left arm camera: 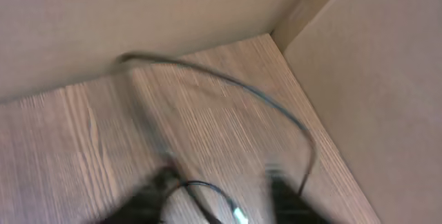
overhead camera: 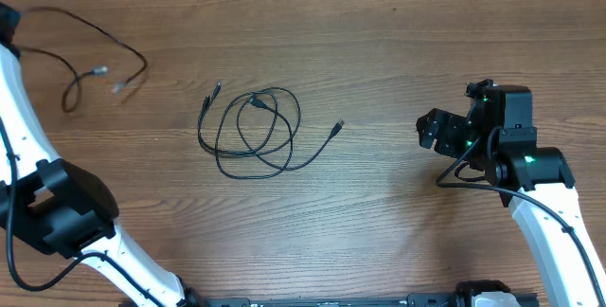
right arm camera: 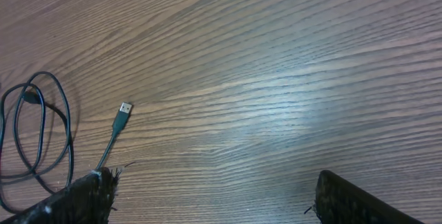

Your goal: Untangle cables

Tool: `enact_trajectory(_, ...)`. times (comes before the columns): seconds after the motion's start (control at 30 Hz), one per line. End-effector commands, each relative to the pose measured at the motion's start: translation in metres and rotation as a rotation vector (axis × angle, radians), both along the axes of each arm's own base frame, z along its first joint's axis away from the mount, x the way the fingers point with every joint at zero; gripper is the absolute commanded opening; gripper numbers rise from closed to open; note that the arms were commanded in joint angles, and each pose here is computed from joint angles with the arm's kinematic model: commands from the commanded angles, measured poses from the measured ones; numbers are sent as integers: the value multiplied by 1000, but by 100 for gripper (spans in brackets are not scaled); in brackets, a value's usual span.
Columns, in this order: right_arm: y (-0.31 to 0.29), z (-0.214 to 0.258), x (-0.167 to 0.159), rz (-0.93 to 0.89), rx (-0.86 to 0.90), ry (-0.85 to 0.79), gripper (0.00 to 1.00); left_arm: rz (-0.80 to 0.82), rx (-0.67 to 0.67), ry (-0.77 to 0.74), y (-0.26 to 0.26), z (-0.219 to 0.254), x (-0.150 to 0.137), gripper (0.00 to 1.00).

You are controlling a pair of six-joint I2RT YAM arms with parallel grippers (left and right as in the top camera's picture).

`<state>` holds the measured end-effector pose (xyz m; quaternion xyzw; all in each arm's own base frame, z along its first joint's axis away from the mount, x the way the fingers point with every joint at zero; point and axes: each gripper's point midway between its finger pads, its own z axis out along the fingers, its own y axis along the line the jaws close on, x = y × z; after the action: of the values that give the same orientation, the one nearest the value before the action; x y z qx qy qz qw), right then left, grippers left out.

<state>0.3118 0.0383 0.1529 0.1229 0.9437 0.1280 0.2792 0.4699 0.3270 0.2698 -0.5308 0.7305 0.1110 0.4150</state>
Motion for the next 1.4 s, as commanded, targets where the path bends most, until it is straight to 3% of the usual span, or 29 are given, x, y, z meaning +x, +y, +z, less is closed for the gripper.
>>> enact_trajectory(0.0, 0, -2, -1, 1, 4, 5, 91, -79, -80, -48, -7, -6, 11, 100)
enact_trajectory(0.27, 0, -2, -1, 1, 4, 5, 91, -165, -170, -60, -24, -13, 16, 100)
enact_trajectory(0.5, 0, -2, -1, 1, 4, 5, 90, -363, -262, -90, -64, -14, 34, 100)
enact_trajectory(0.8, 0, -2, 0, 0, 4, 4, 91, -601, -212, 71, -129, -30, 44, 100)
enact_trajectory(1.13, 0, -2, -1, 1, 4, 4, 95, -1054, -89, 308, -255, -55, 49, 100)
enact_trajectory(1.37, 0, -1, 0, 1, 4, 1, 96, -1541, -69, 456, -364, -101, 20, 100)
